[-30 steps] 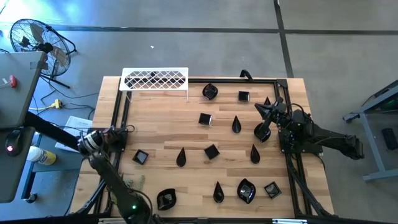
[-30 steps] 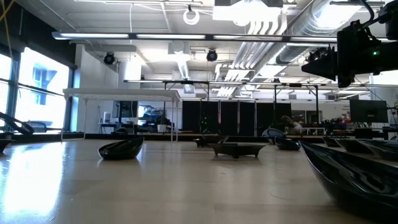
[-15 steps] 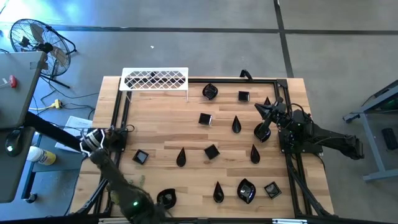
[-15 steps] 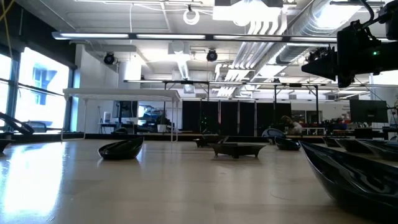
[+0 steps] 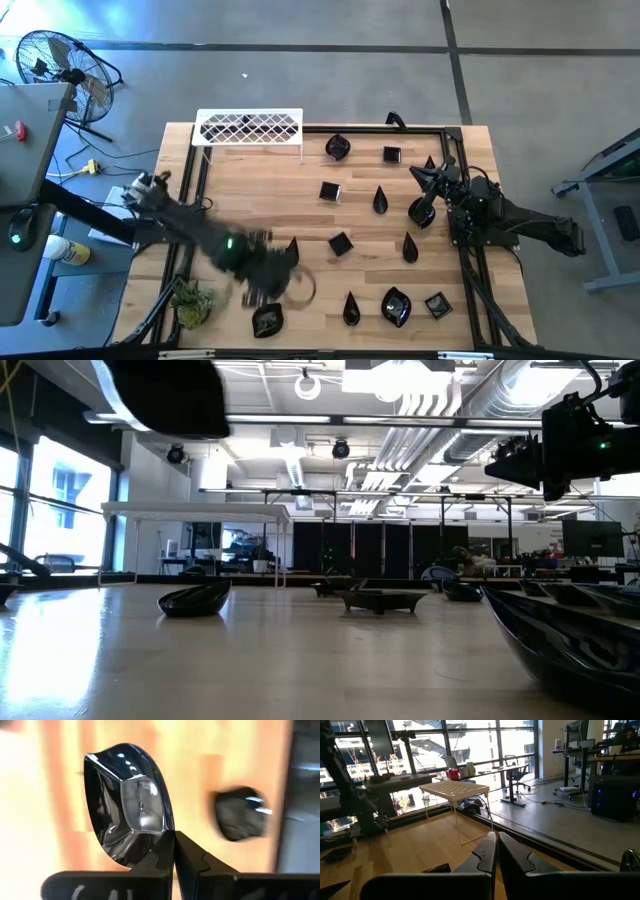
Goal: Pick & Place Mini shaped plates
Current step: Put the leaf-shaped plate on the shelf
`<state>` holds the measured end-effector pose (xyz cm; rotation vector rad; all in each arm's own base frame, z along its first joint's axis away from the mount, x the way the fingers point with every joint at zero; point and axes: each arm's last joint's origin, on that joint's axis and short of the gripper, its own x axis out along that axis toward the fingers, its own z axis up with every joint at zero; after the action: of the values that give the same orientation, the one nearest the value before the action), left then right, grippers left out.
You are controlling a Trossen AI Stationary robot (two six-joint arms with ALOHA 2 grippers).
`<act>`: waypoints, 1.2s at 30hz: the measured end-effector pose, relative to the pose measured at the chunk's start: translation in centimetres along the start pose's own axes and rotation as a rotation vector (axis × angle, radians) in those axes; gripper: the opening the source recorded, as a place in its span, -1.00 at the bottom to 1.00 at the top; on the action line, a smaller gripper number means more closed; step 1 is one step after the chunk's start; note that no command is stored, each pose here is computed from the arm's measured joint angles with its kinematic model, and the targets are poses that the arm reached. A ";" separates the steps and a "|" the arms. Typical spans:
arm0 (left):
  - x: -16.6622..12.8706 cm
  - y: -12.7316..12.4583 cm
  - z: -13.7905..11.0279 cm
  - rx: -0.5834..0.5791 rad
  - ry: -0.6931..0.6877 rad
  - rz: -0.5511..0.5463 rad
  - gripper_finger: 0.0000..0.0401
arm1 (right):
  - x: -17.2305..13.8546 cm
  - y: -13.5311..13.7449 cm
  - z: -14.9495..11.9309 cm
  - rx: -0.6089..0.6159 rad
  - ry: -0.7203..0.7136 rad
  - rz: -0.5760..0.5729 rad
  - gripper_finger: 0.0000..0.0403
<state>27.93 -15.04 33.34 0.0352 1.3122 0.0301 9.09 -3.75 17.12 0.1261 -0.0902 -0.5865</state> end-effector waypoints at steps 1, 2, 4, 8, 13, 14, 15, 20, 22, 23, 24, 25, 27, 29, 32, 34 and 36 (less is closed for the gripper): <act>-0.3 1.4 0.1 -0.001 0.003 0.036 -1.00 | 0.0 0.0 0.0 0.000 0.000 0.000 -0.94; -0.6 2.8 0.1 -0.005 0.007 0.080 -1.00 | 0.0 0.0 0.0 0.000 0.000 0.000 -0.94; -1.3 5.5 0.5 -0.022 -0.016 0.155 -1.00 | 0.0 0.0 0.0 0.000 0.000 0.000 -0.94; -2.6 10.8 0.8 -0.080 -0.066 0.257 -1.00 | 0.0 0.0 0.0 0.000 0.000 0.000 -0.94; -4.1 16.7 0.3 -0.151 -0.104 0.332 -1.00 | 0.0 0.0 0.0 0.000 0.000 0.000 -0.94; -4.4 17.8 0.1 -0.165 -0.111 0.345 -1.00 | 0.0 0.0 0.0 0.000 0.000 0.000 -0.94; -4.7 18.8 -0.2 -0.178 -0.118 0.358 -1.00 | 0.0 0.0 0.0 0.000 0.000 0.000 -0.94; -5.5 23.1 -1.3 -0.226 -0.108 0.429 -1.00 | 0.0 0.0 0.0 0.000 0.000 0.000 -0.94; -5.8 24.7 -2.2 -0.254 -0.085 0.447 -1.00 | 0.0 0.0 0.0 0.000 0.000 0.000 -0.94; -6.0 25.4 -2.5 -0.273 -0.084 0.460 -1.00 | 0.0 0.0 0.0 0.000 0.000 0.000 -0.94; -6.2 26.0 -2.8 -0.293 -0.081 0.472 -1.00 | 0.0 0.0 0.0 0.000 0.000 0.000 -0.94; -6.2 26.7 -3.1 -0.311 -0.071 0.482 -1.00 | 0.0 0.0 0.0 0.000 0.000 0.000 -0.94; -6.1 28.0 -3.7 -0.339 -0.047 0.496 -1.00 | 0.0 0.0 0.0 0.000 0.000 0.000 -0.94; -6.2 29.1 -4.3 -0.347 -0.032 0.501 -1.00 | 0.0 0.0 0.0 0.000 0.000 0.000 -0.94; -6.3 30.4 -5.1 -0.387 -0.031 0.482 -1.00 | 0.0 0.0 0.0 0.000 0.000 0.000 -0.94; -5.7 31.0 -5.5 -0.413 -0.016 0.479 -1.00 | 0.0 0.0 0.0 0.000 0.000 0.000 -0.94; -4.6 31.5 -6.0 -0.438 0.014 0.477 -1.00 | 0.0 0.0 0.0 0.000 0.000 0.000 -0.94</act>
<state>20.87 16.34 37.62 -0.0263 1.2617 0.7222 9.09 -3.75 17.13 0.1261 -0.0905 -0.5861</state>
